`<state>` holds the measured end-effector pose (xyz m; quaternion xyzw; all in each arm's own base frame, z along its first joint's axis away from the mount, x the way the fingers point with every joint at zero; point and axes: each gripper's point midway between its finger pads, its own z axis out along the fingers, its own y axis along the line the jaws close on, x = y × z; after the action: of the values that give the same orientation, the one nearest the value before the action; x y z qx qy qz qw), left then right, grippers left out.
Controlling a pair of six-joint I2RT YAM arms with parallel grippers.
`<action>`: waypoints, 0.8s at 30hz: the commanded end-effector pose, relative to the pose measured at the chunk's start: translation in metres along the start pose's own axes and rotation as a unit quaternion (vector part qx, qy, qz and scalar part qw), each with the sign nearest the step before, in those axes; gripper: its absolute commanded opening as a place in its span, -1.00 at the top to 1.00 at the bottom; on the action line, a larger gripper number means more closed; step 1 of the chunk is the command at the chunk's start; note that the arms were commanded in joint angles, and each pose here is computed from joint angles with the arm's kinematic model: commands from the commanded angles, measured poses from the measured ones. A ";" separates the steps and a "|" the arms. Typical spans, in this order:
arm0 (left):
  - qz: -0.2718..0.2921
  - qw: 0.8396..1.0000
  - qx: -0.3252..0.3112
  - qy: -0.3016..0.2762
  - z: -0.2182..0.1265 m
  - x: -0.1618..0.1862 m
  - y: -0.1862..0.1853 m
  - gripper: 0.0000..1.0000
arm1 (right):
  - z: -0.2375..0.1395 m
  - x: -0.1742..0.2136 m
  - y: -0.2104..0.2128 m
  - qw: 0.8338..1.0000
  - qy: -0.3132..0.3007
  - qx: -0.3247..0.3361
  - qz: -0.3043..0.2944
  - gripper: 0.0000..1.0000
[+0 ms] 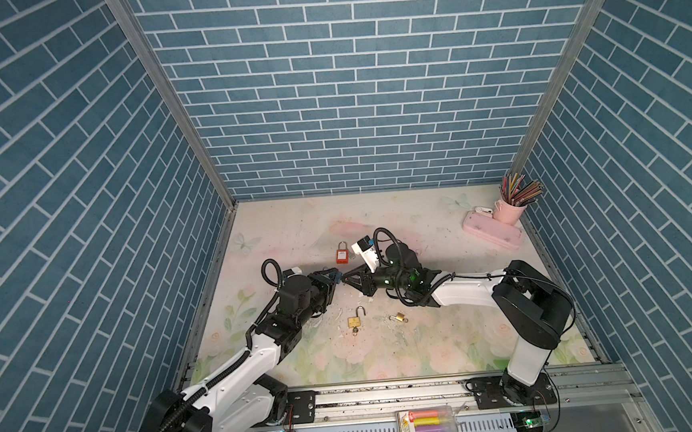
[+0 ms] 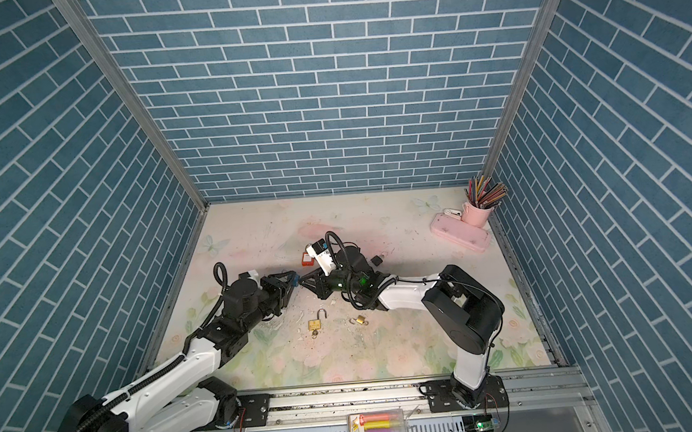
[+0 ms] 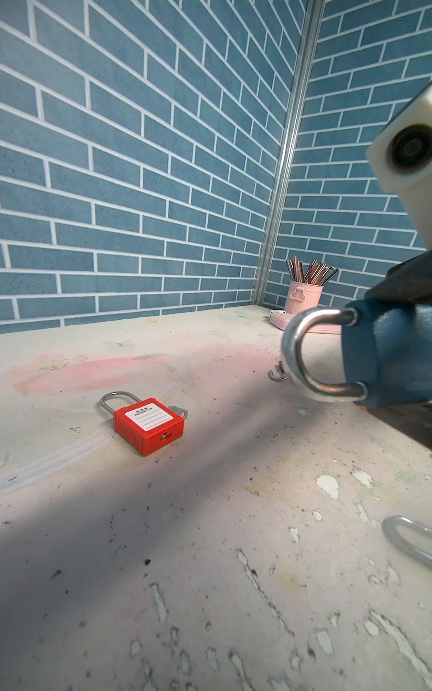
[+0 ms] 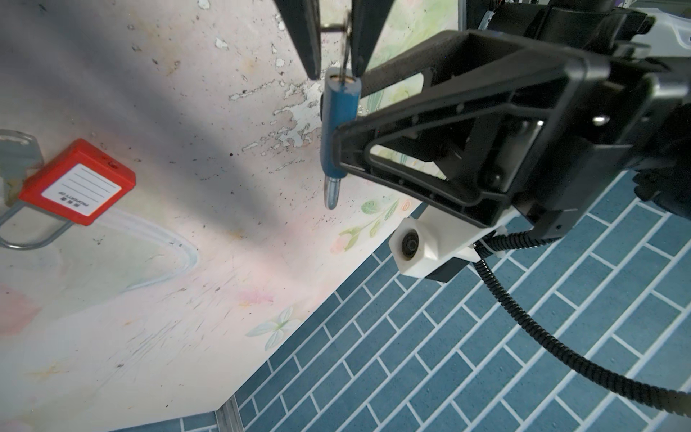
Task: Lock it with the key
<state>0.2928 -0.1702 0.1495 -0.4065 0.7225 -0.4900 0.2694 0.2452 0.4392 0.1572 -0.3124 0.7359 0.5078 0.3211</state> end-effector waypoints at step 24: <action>0.000 0.998 0.031 -0.054 -0.005 -0.045 -0.023 1.00 | -0.003 0.013 0.013 0.999 0.024 -0.032 0.015 1.00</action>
<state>0.3015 -0.1505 0.1460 -0.4221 0.7178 -0.4815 0.2735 0.2412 0.4401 0.1540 -0.3115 0.7376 0.5147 0.3066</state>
